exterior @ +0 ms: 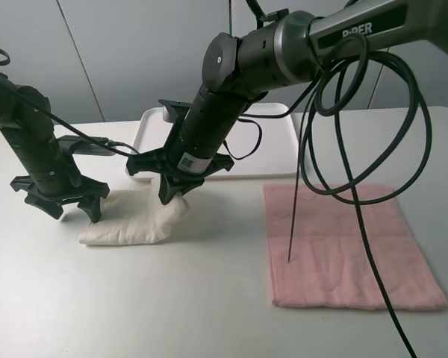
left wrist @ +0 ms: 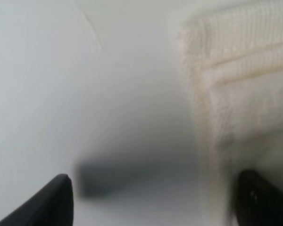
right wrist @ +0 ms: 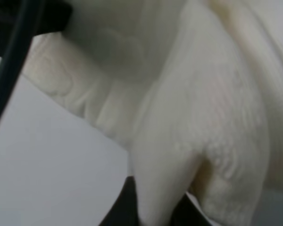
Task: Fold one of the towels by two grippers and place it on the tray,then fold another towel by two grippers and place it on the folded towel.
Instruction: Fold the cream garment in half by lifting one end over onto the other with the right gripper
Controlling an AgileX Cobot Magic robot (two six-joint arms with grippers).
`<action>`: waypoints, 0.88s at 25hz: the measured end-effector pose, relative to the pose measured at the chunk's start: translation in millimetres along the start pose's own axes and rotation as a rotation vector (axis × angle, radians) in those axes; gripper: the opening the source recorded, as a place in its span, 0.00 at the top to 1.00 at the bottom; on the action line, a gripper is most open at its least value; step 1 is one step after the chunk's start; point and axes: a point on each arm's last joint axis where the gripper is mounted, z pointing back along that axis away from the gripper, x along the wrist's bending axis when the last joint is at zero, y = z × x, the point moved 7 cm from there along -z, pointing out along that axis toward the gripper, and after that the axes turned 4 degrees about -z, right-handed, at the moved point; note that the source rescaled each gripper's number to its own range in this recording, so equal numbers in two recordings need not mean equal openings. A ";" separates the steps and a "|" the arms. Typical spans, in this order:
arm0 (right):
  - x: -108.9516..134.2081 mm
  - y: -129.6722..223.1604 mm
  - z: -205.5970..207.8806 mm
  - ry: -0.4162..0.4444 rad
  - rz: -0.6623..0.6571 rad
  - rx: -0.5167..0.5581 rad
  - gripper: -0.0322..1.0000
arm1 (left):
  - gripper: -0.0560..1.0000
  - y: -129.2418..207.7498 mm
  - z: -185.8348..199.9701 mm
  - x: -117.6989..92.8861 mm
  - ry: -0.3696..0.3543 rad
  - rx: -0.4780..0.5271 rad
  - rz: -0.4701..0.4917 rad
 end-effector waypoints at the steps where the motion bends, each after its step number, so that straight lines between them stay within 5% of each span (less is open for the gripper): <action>1: 3.6 -0.3 -3.6 -0.033 -0.013 0.001 0.92 | 0.09 0.0 0.0 -0.2 0.001 0.000 -0.001; 12: 18.2 -8.8 -33.0 -0.229 -0.084 -0.031 0.92 | 0.09 0.0 0.0 -1.4 0.009 0.000 0.002; 22: 34.4 -21.3 -35.1 -0.272 -0.078 -0.139 0.92 | 0.09 0.1 0.0 -2.0 0.013 0.000 0.006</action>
